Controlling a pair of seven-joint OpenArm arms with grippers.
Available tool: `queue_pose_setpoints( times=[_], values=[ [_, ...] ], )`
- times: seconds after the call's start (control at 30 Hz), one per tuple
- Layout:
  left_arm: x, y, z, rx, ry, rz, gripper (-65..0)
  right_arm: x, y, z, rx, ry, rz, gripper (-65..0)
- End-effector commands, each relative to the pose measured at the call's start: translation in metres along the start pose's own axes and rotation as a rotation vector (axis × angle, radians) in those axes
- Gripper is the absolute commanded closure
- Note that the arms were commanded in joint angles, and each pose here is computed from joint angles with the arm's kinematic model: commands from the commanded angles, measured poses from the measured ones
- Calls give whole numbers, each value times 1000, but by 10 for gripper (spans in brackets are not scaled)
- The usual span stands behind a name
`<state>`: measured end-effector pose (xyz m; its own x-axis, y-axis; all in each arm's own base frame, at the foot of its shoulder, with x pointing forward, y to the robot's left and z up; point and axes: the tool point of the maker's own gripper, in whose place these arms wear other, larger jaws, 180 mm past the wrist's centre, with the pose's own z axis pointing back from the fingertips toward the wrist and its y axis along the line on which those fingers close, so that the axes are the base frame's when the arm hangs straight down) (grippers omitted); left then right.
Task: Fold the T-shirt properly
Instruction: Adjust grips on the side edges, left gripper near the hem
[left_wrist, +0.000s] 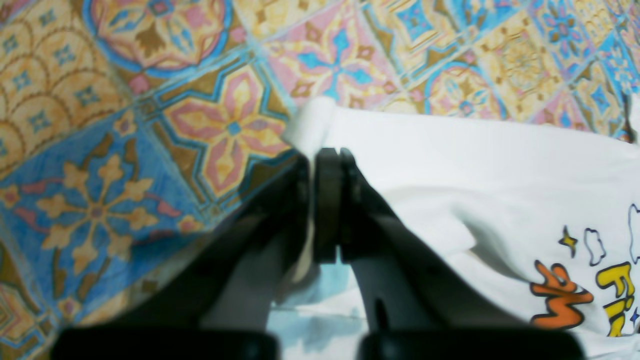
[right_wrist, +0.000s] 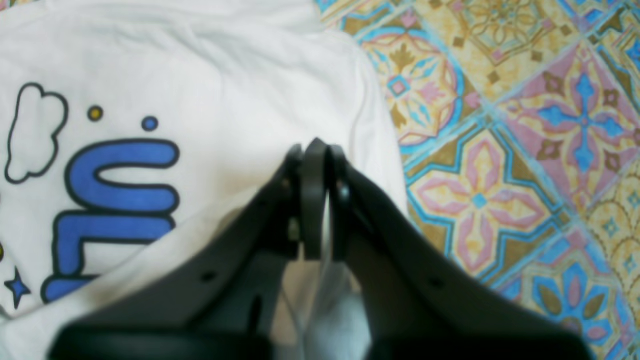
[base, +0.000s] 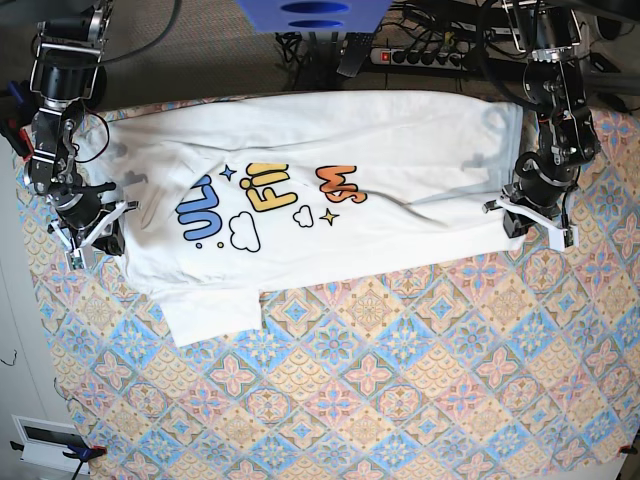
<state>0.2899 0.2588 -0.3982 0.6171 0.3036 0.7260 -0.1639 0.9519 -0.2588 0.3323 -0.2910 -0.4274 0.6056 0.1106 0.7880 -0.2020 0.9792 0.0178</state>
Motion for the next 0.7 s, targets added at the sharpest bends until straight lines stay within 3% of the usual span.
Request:
queue_pose_setpoints(
  times=[0.0, 0.17, 0.23, 0.37, 0.5, 0.67],
  values=[
    [17, -2, 2, -10, -50, -12, 0, 35, -13, -3, -17, -79, 8, -69],
    [15, -7, 0, -18, -51, 3, 0, 61, -33, -26, -36, -94, -80, -261],
    [15, -7, 0, -17, -50, 4, 0, 70, -39, -33, -41, -98, -113, -307],
    [15, -7, 0, -17, -50, 4, 0, 87, -43, -49, -31, -101, -160, -314],
    [14, -7, 0, -17, -50, 5, 0, 102, -30, -67, 10, -102, -130, -318],
    [15, -6, 0, -14, -52, 7, 0, 84, -16, -79, 40, -57, -112, -319]
  ],
)
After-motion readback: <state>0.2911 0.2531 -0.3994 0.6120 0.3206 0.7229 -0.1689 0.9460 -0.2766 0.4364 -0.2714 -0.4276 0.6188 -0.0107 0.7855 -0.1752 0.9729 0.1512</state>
